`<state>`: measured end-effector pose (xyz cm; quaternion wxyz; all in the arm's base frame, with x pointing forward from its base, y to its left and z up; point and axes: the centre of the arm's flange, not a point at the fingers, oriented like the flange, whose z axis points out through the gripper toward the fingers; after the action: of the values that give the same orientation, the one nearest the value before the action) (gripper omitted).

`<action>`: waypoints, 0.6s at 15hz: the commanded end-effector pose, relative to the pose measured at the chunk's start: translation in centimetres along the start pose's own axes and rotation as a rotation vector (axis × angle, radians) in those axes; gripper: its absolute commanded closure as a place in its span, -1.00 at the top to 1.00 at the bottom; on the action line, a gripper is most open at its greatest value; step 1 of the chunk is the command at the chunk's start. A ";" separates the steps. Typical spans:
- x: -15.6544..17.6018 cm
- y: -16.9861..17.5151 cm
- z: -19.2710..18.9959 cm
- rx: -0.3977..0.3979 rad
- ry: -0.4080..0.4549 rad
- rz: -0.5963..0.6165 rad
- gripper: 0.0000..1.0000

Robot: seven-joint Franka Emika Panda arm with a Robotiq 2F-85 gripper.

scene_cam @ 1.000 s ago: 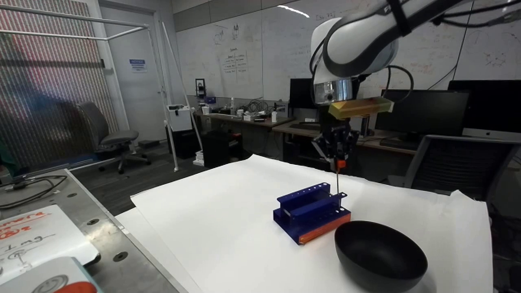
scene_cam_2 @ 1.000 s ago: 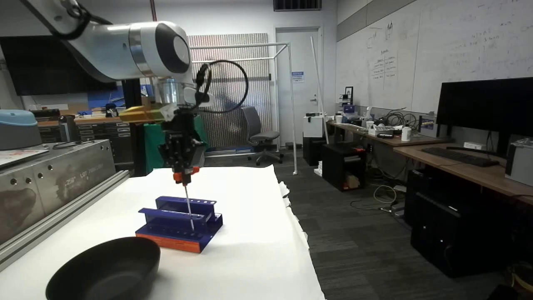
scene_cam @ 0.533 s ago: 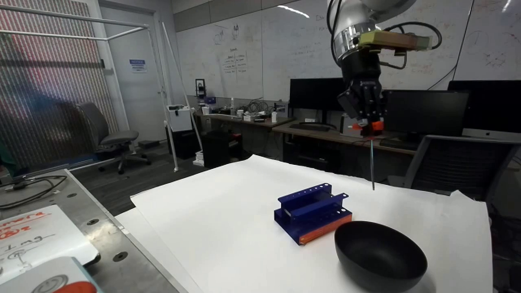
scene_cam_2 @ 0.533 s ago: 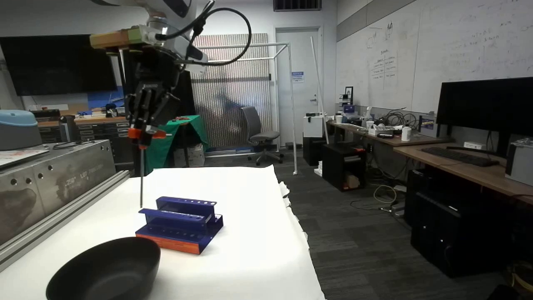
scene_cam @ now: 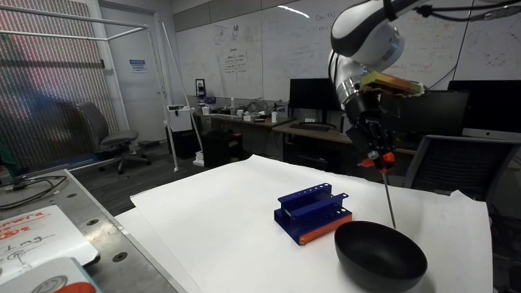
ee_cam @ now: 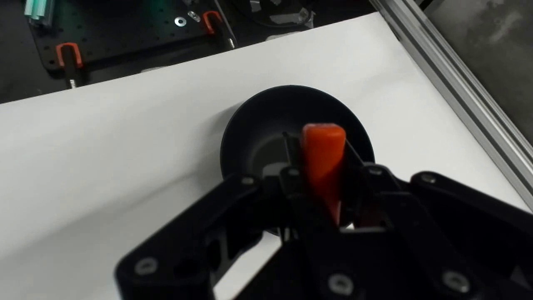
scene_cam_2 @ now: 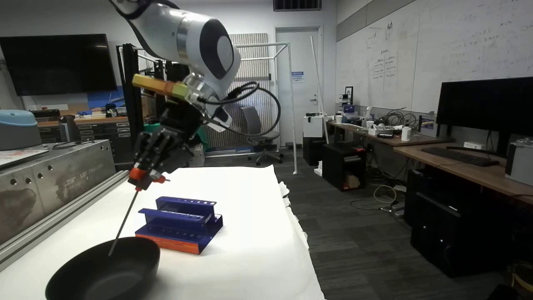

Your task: Put the metal object with the orange handle in the black bowl

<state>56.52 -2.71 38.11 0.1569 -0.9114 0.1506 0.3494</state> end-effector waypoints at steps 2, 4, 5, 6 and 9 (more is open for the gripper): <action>3.3 0.7 3.7 0.039 -0.102 -0.044 -0.89; 4.4 0.8 5.2 0.065 -0.138 -0.060 -0.89; 4.9 0.7 6.0 0.087 -0.144 -0.068 -0.89; 5.4 0.5 6.8 0.104 -0.136 -0.064 -0.89; 6.5 0.0 8.4 0.118 -0.090 -0.050 -0.83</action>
<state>56.32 -1.53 28.65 0.2102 -0.8825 0.1378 0.3976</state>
